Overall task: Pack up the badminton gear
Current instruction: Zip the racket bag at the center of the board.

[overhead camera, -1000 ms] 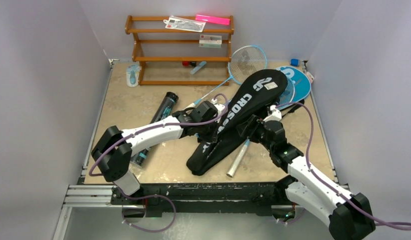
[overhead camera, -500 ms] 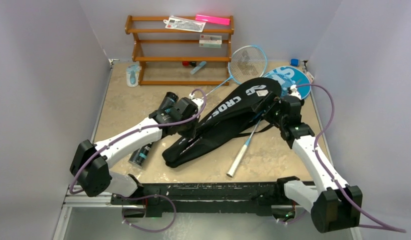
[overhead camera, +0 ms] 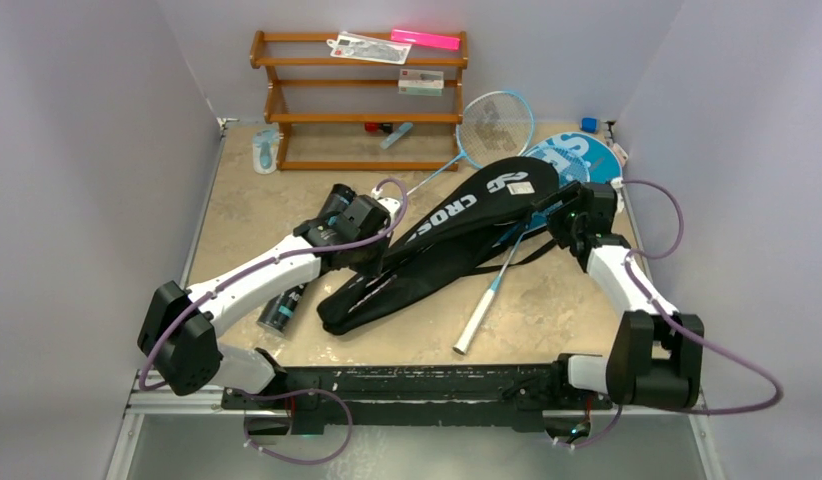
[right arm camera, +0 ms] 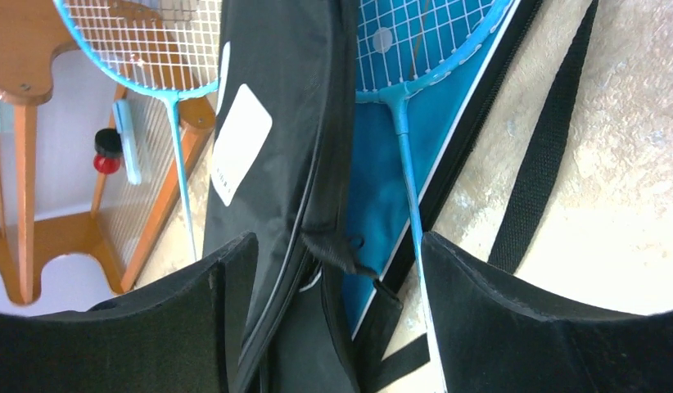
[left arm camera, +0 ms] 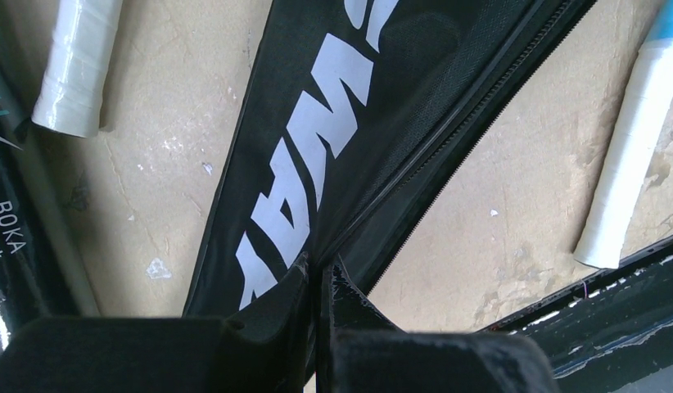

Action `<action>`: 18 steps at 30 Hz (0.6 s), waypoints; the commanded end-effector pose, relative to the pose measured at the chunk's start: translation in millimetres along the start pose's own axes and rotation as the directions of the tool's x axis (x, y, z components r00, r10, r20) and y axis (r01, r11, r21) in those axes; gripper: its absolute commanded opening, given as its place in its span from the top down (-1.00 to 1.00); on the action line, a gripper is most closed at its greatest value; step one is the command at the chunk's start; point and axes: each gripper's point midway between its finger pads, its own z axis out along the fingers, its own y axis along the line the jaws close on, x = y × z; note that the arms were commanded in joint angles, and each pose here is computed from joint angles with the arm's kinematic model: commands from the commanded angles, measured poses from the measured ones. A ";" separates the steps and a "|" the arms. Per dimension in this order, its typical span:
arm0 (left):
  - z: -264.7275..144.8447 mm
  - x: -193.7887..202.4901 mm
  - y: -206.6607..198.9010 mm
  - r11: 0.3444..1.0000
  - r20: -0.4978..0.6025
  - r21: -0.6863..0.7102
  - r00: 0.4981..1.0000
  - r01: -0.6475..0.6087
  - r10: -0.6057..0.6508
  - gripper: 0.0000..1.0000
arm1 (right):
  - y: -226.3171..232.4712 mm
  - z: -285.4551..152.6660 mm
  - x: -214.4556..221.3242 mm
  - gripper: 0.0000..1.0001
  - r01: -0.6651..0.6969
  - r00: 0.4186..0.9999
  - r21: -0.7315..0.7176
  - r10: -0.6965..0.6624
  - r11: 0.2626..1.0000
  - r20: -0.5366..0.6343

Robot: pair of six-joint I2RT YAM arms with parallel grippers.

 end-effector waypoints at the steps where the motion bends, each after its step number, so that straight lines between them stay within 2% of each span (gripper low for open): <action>1: -9.1 -7.1 9.0 1.000 0.043 -0.027 0.999 -0.001 0.002 1.00 | 22.4 15.5 -23.8 -0.47 -0.058 0.996 -0.050 0.061 0.997 0.060; 4: -8.7 -6.2 9.7 1.000 0.041 -0.029 0.999 -0.002 0.003 1.00 | 20.5 29.4 -27.6 -0.43 -0.065 0.995 -0.038 0.068 0.997 0.067; 8: -5.7 -3.6 7.7 1.000 0.037 -0.016 0.999 0.000 0.001 1.00 | 15.0 44.8 -45.4 -0.30 -0.048 0.989 -0.039 0.053 0.998 0.141; 11: -3.3 -1.3 6.9 1.000 0.027 -0.011 1.000 -0.001 0.001 1.00 | 14.8 58.6 -49.4 -0.20 -0.033 0.991 -0.028 0.036 0.999 0.130; 14: -4.1 -2.6 7.0 1.000 0.029 -0.012 1.000 -0.002 0.002 1.00 | 16.7 68.3 -47.0 0.37 -0.040 0.994 -0.037 0.044 0.999 0.099; 18: -6.6 -4.0 6.2 1.000 0.036 -0.006 0.999 -0.008 0.008 1.00 | 27.2 57.4 -43.9 0.63 -0.042 0.995 -0.099 0.051 0.994 0.086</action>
